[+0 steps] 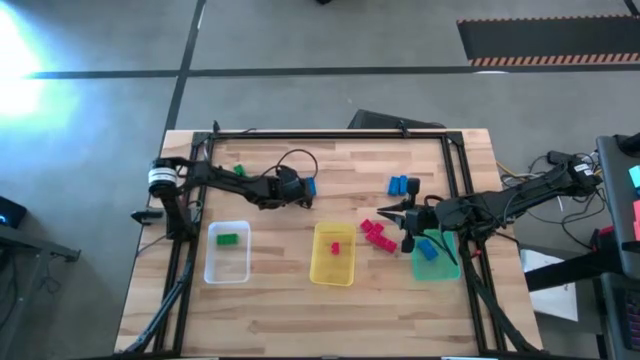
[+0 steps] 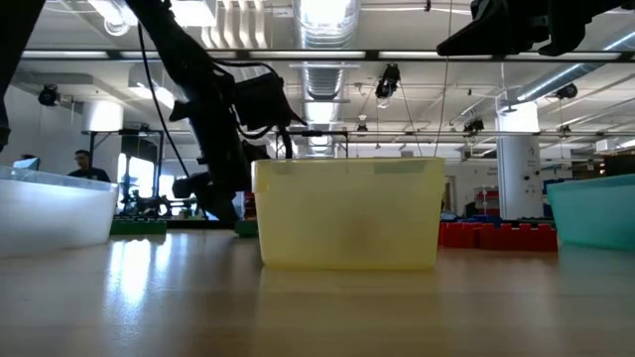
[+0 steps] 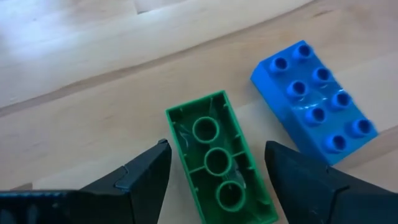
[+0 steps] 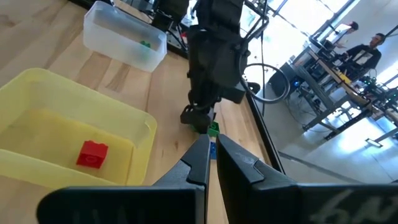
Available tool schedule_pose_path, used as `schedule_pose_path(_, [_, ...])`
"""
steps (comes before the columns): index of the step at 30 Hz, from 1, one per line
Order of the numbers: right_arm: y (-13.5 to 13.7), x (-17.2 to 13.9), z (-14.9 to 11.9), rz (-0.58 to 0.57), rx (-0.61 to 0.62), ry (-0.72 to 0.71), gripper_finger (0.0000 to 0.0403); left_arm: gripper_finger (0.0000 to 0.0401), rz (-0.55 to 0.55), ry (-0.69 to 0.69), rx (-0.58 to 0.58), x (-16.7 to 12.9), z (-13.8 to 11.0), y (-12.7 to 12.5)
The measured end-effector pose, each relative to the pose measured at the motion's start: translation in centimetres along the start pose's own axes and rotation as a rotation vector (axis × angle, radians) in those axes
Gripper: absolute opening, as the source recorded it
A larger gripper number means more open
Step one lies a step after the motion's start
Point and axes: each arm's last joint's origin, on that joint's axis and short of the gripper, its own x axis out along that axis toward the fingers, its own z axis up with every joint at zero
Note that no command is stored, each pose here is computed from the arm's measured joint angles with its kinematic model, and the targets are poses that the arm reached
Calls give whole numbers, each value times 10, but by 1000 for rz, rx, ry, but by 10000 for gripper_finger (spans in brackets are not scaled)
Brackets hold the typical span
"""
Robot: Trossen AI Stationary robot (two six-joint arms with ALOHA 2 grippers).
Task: Sort & place blocks by color
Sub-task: Put the green game piece into the transparent bin
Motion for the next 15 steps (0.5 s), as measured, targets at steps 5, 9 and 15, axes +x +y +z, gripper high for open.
schedule_pose_path(5, [0,0,0,0,0,0,18,230,15,2,-1,4,-1,1])
schedule_pose_path(9, [0,0,0,0,0,0,18,179,15,0,-3,4,-1,1])
schedule_pose_path(15, [0,0,0,0,0,0,18,124,17,1,27,3,-1,1])
